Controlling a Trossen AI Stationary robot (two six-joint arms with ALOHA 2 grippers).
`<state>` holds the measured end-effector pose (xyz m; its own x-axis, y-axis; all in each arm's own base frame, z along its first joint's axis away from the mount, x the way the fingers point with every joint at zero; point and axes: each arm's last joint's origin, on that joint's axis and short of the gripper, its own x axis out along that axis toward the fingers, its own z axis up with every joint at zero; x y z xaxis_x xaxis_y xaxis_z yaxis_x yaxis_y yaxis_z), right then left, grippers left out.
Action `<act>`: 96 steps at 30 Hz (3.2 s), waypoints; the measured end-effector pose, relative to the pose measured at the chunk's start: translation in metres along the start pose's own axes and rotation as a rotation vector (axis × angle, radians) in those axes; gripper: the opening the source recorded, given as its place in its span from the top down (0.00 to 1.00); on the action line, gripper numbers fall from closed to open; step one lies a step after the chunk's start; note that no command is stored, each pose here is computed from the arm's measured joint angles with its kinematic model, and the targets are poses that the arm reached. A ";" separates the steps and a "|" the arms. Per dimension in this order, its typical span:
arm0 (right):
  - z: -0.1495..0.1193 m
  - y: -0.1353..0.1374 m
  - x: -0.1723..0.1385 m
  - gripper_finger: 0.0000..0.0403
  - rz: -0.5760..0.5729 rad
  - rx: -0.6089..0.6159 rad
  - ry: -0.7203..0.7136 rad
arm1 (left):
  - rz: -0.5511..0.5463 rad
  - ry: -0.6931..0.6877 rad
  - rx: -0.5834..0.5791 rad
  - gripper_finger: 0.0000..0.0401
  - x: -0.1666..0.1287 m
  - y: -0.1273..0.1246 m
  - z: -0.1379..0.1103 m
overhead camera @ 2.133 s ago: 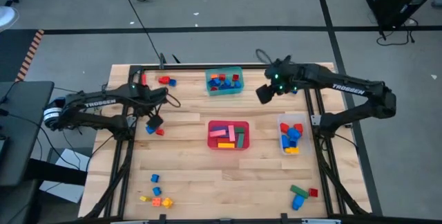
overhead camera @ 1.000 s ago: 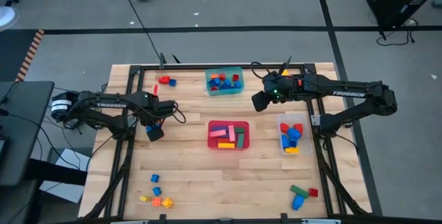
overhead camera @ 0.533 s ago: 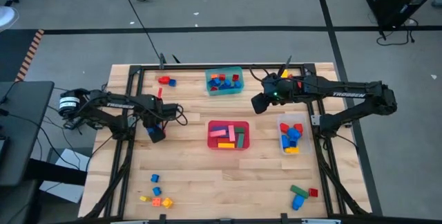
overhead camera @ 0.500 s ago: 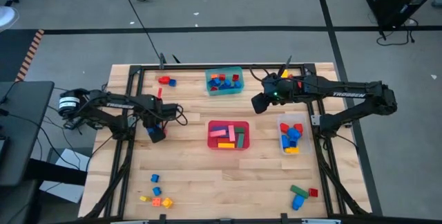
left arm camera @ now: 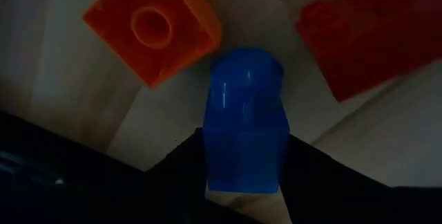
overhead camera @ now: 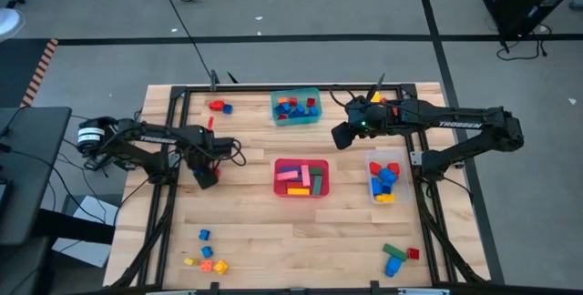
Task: Sort blocks by size
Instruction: Put the blue 1 stud game piece into the transparent bin
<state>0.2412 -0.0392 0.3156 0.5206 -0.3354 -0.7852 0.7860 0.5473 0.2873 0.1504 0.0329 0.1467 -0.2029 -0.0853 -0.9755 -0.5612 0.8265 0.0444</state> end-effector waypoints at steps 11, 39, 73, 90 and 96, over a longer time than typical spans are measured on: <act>0.000 0.000 0.000 0.45 -0.001 -0.030 0.001 | -0.037 -0.115 0.008 0.63 -0.042 -0.015 -0.002; -0.037 -0.003 0.066 0.46 0.278 -0.124 -0.076 | -0.410 -0.950 -0.007 0.63 -0.158 -0.043 0.027; -0.014 -0.008 0.064 0.34 0.855 -0.228 -0.451 | -0.853 -1.318 -0.002 0.63 -0.153 -0.102 0.128; -0.013 -0.007 0.062 0.45 0.906 -0.279 -0.462 | -0.870 -1.399 0.019 0.63 -0.165 -0.113 0.146; -0.010 -0.009 0.062 0.52 0.901 -0.277 -0.475 | -0.863 -1.386 0.070 0.63 -0.169 -0.121 0.160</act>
<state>0.2629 -0.0570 0.2587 0.9983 0.0493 -0.0316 -0.0284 0.8793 0.4755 0.3808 0.0363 0.2722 0.9898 -0.0042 -0.1427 -0.0768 0.8270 -0.5570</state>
